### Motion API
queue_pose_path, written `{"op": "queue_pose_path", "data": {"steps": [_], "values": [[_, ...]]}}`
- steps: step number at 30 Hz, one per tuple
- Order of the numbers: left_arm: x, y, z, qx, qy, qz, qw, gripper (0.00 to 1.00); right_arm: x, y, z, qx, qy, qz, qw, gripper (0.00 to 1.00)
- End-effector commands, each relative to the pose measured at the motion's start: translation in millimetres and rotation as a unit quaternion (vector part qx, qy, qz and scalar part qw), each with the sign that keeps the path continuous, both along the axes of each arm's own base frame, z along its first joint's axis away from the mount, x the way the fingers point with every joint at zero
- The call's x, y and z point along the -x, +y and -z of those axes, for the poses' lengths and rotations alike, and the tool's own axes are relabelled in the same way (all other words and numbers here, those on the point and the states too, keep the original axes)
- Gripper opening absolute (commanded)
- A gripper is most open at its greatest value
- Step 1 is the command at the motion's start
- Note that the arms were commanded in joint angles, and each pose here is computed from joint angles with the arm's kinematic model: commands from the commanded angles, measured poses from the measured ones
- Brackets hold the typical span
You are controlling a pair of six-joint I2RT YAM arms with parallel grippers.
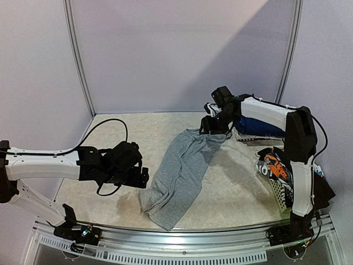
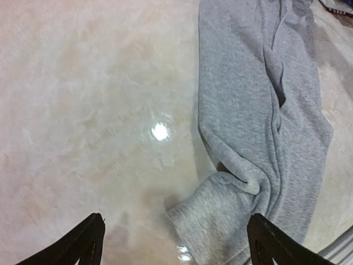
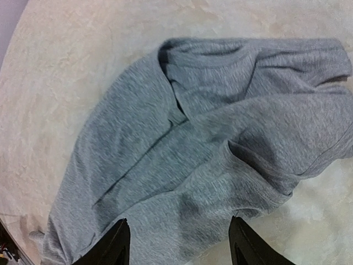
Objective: Fold and stack the mixed laundry pile
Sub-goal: Rotate the rectangle-folded tank top at the center of the board.
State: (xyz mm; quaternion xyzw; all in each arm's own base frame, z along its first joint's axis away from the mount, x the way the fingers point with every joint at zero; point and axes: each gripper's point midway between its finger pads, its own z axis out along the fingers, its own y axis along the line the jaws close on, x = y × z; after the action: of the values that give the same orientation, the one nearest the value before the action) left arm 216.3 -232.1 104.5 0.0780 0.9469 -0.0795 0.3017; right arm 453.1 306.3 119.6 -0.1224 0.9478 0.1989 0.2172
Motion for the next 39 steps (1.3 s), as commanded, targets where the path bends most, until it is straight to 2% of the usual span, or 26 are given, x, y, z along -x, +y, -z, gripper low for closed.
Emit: {"op": "queue_pose_path", "data": {"steps": [1,10,21,27,33,39], "values": [[-14.5,18.3,-19.3,-0.068,-0.067,0.001,0.995,0.94,6.4,-2.3,41.0,0.021,0.025,0.019,0.999,0.62],[-28.4,-1.1,-5.8,-0.083,-0.084,0.03,0.993,0.93,-2.7,7.0,88.2,0.026,0.061,0.012,0.998,0.59],[-38.9,-35.5,39.3,-0.079,-0.01,0.088,0.993,0.83,-50.2,-9.5,142.7,-0.002,0.11,0.024,0.994,0.57],[-34.5,-38.9,52.2,-0.066,0.03,0.097,0.993,0.82,-95.6,-18.2,133.5,-0.057,0.093,0.024,0.994,0.56],[-26.1,-36.2,45.6,-0.06,0.056,0.099,0.992,0.81,-145.0,-49.2,133.8,-0.112,0.056,0.062,0.99,0.58],[-17.0,-35.2,58.0,-0.053,0.084,0.095,0.99,0.77,-152.1,-39.1,110.8,-0.147,0.022,0.019,0.989,0.61]]}}
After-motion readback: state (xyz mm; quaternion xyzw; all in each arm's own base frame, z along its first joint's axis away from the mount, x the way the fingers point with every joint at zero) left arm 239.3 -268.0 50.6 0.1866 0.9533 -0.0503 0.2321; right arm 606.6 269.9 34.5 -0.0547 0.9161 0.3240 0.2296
